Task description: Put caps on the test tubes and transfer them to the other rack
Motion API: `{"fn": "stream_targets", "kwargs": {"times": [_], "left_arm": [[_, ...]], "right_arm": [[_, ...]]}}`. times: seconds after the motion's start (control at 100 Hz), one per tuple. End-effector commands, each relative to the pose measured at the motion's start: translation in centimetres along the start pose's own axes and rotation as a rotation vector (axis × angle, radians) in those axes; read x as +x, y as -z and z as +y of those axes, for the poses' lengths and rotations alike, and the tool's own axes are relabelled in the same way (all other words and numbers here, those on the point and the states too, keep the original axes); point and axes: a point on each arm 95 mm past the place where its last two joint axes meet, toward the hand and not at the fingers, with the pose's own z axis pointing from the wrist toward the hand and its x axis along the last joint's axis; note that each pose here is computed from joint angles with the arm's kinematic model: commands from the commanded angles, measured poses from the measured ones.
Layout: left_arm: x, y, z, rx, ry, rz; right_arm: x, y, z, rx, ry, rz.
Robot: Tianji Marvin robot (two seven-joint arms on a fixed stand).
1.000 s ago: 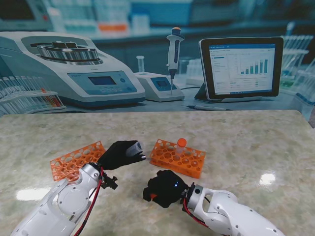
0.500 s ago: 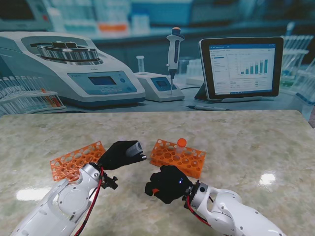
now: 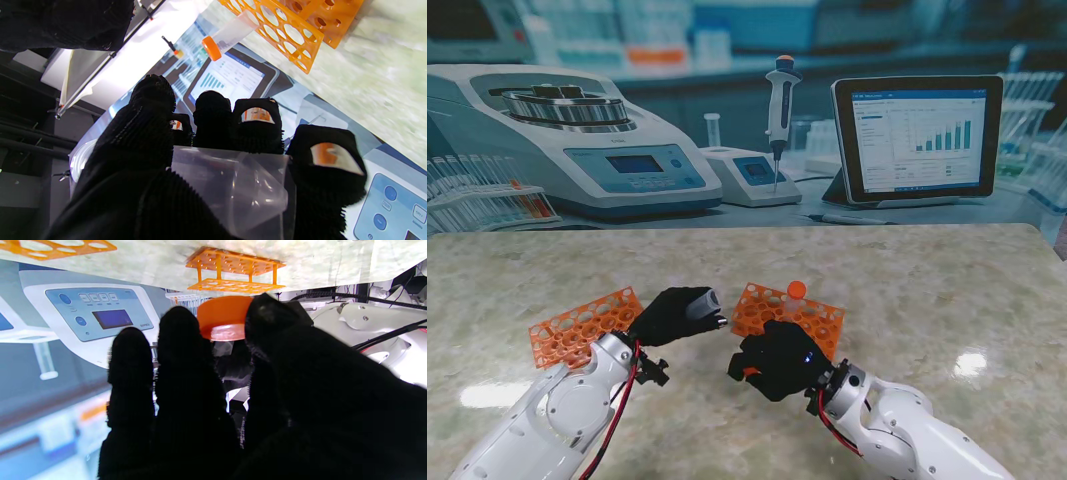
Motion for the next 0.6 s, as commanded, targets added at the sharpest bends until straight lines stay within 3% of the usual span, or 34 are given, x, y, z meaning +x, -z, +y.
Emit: {"fn": "stream_targets", "kwargs": {"times": [0.0,0.59], "left_arm": [[0.1,0.0,0.1,-0.006,0.004,0.004],[0.3,-0.2,0.4,-0.018,0.011,0.014]], "right_arm": [[0.4,0.0,0.4,-0.018,-0.004,0.001],[0.1,0.2,2.7,-0.12,0.011,-0.022]]}}
